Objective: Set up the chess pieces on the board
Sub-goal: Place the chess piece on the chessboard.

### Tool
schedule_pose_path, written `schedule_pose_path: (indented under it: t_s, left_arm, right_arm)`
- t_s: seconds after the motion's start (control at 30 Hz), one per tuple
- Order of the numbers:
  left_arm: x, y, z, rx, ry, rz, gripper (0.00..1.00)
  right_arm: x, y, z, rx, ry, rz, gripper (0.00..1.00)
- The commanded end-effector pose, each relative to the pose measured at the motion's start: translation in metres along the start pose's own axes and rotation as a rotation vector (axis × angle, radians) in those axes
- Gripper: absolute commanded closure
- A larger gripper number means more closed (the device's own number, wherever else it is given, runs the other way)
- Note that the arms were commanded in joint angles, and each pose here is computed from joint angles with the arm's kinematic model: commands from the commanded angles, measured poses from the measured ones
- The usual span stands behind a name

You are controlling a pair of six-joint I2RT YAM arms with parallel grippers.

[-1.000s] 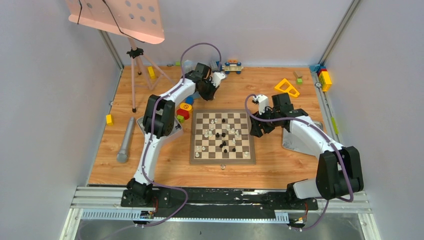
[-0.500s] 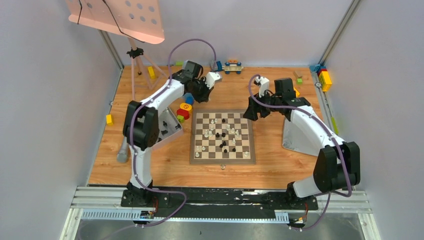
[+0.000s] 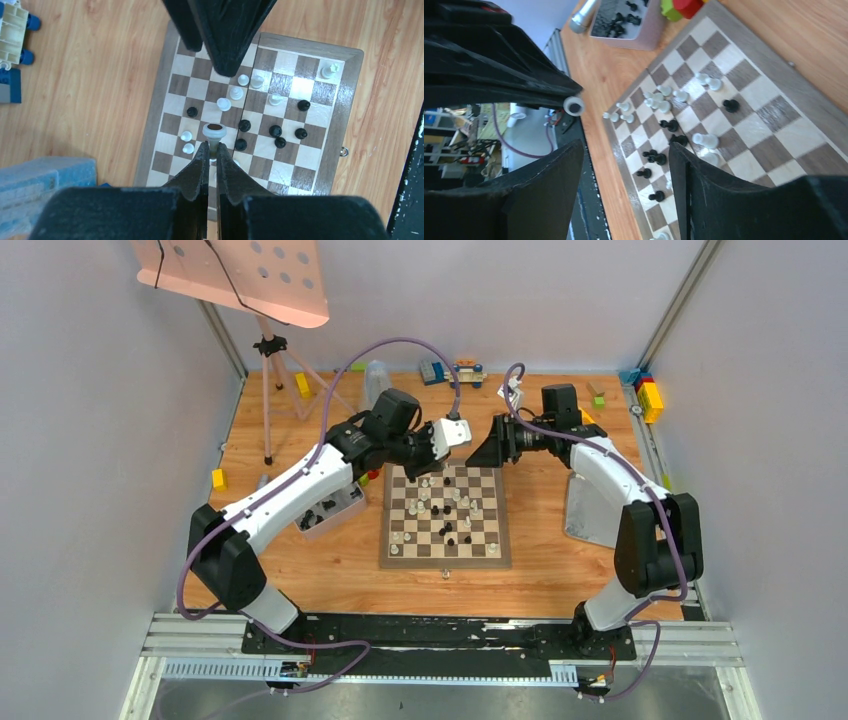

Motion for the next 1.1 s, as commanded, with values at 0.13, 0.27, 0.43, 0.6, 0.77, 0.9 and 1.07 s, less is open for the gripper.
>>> schedule_pose_path:
  t_s: [0.13,0.27,0.43,0.6,0.77,0.9,1.07]
  left_arm:
    - [-0.012,0.005,-0.014,-0.064,-0.045,0.007,1.0]
    - [-0.012,0.001,-0.017,-0.068,-0.051,0.019,1.0]
    - [-0.013,-0.001,-0.02,-0.071,-0.046,0.025,1.0]
    - [-0.015,0.0,-0.022,-0.066,-0.048,0.019,1.0]
    - [-0.015,-0.001,-0.025,-0.056,-0.049,0.016,1.0]
    - [-0.014,-0.001,-0.026,-0.054,-0.047,0.02,1.0]
    - [-0.015,-0.001,-0.027,-0.052,-0.047,0.019,1.0]
  right_arm:
    - [-0.012,-0.007,0.03,-0.235,0.034,0.003,0.37]
    - [-0.008,-0.015,0.028,-0.251,0.003,0.023,0.39]
    - [-0.007,-0.022,0.022,-0.255,-0.023,0.036,0.43]
    - [-0.008,-0.028,0.022,-0.257,-0.021,0.043,0.48]
    - [-0.012,-0.03,0.023,-0.269,-0.016,0.046,0.52]
    - [-0.014,-0.033,0.023,-0.275,-0.016,0.051,0.53]
    - [-0.013,-0.038,0.022,-0.279,-0.022,0.06,0.53]
Point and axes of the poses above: each gripper's point midway between its finger pads, its own y axis back along the fingers, its own z axis along the line the jaws close on, x = y × z, the point moved 8 cm from there along y, back along the fingers
